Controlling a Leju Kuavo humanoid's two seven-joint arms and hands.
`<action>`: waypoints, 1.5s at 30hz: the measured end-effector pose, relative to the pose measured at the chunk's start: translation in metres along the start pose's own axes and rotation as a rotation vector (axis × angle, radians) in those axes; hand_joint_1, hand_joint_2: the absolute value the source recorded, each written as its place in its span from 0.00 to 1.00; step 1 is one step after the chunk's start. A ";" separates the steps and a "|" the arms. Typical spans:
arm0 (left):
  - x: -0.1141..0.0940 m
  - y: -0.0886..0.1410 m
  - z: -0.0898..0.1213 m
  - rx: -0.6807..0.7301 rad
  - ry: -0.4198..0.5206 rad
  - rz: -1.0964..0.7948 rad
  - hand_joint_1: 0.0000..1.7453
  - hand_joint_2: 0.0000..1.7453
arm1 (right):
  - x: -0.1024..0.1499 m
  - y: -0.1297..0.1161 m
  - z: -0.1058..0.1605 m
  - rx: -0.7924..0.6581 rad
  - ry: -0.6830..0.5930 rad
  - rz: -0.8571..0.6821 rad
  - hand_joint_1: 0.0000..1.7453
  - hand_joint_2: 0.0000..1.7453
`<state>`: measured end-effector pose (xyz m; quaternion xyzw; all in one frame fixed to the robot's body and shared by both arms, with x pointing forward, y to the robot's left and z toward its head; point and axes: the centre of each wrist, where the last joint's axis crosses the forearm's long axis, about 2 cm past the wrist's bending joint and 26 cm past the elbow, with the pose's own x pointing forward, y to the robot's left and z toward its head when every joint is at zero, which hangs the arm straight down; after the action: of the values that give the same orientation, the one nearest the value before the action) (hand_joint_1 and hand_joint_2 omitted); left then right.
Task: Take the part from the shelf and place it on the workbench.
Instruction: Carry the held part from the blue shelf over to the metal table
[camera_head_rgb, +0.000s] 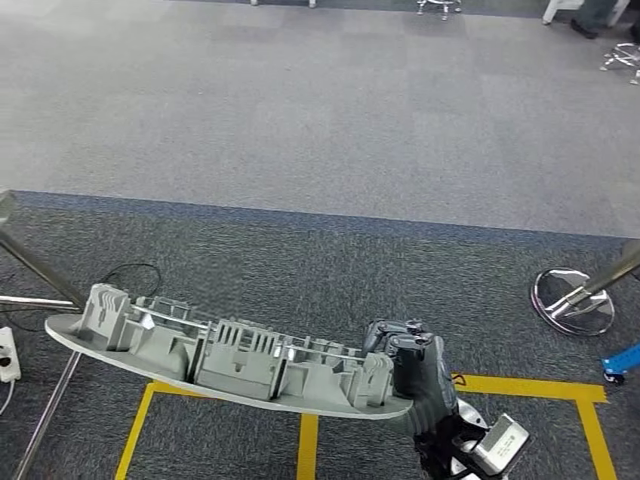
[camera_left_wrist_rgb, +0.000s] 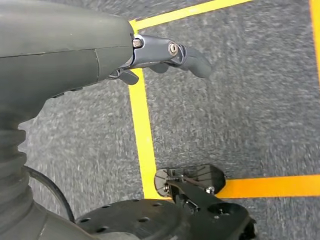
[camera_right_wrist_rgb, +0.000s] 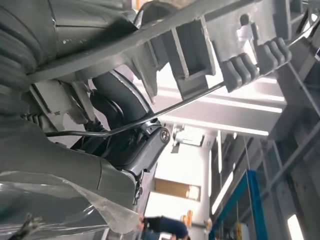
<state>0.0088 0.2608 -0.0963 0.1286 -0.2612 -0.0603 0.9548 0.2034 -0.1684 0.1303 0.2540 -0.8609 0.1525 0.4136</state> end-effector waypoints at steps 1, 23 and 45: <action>-0.001 0.001 0.001 0.000 0.005 0.001 0.00 1.00 | -0.001 0.000 0.001 0.000 -0.001 -0.003 1.00 1.00; 0.013 -0.006 0.000 0.060 -0.083 -0.083 0.00 1.00 | 0.015 -0.004 0.028 -0.100 -0.024 -0.006 1.00 1.00; 0.011 -0.005 0.006 -0.044 -0.021 -0.052 0.00 1.00 | 0.024 -0.016 0.017 -0.077 -0.034 0.058 1.00 1.00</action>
<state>0.0151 0.2526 -0.0872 0.1137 -0.2664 -0.0921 0.9527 0.1887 -0.1970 0.1396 0.2152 -0.8801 0.1269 0.4036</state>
